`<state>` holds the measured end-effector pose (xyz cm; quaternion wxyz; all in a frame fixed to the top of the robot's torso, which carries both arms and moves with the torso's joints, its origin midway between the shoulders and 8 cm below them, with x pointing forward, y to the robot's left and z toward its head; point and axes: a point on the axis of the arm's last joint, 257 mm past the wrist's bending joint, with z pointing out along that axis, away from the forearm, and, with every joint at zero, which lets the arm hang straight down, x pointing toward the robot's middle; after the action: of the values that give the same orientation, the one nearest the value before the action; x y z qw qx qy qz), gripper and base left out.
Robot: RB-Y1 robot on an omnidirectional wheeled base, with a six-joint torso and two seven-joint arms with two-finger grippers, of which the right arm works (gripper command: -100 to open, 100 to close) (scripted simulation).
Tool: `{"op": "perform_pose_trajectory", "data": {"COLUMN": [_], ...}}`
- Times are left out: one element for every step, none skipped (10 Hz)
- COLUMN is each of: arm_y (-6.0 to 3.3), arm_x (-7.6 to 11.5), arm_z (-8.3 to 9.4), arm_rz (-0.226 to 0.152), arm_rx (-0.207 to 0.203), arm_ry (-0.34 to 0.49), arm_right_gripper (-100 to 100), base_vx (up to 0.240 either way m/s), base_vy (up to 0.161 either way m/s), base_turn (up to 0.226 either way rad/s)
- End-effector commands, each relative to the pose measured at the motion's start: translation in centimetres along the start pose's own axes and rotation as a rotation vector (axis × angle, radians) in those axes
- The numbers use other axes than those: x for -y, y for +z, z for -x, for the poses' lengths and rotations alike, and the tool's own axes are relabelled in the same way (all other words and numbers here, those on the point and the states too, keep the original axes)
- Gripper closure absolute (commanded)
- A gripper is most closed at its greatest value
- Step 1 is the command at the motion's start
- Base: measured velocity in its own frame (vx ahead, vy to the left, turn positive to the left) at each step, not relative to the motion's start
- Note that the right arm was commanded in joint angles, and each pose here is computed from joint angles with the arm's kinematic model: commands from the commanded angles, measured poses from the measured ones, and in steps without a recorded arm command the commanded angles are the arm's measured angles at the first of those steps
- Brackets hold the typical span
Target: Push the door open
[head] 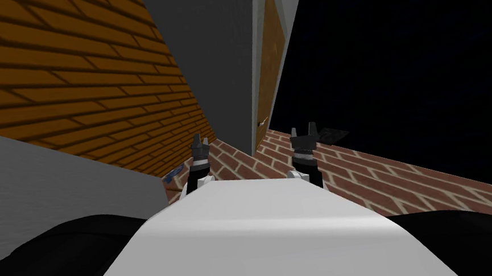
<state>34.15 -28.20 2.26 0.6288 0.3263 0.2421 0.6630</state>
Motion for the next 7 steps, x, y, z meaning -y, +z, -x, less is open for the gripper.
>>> {"op": "perform_pose_trajectory", "data": {"arm_y": [-0.17, -0.28, -0.40, -0.57, -0.75, -0.98, -1.11], "arm_x": [1.3, 1.9, 2.7, 3.7, 4.6, 5.8, 6.4], "arm_z": [-0.3, -0.4, -0.6, -0.8, -1.1, -1.4, -1.6], "arm_rz": [-0.021, -0.033, -0.045, -0.061, -0.077, -0.097, -0.107], "arm_rx": [-0.008, -0.013, -0.018, -0.024, -0.030, -0.038, -0.042], "arm_ry": [0.003, 0.004, 0.006, 0.008, 0.009, 0.011, 0.012], "arm_right_gripper": [-100, -100, -100, -100, -100, -100, -100], "base_vx": [0.067, 0.130, 0.141, 0.136, 0.126, 0.117, 0.112], "base_vy": [-0.073, -0.122, -0.135, -0.163, -0.180, -0.150, -0.111], "base_turn": [0.084, 0.126, 0.127, 0.108, 0.120, 0.151, 0.107]}}
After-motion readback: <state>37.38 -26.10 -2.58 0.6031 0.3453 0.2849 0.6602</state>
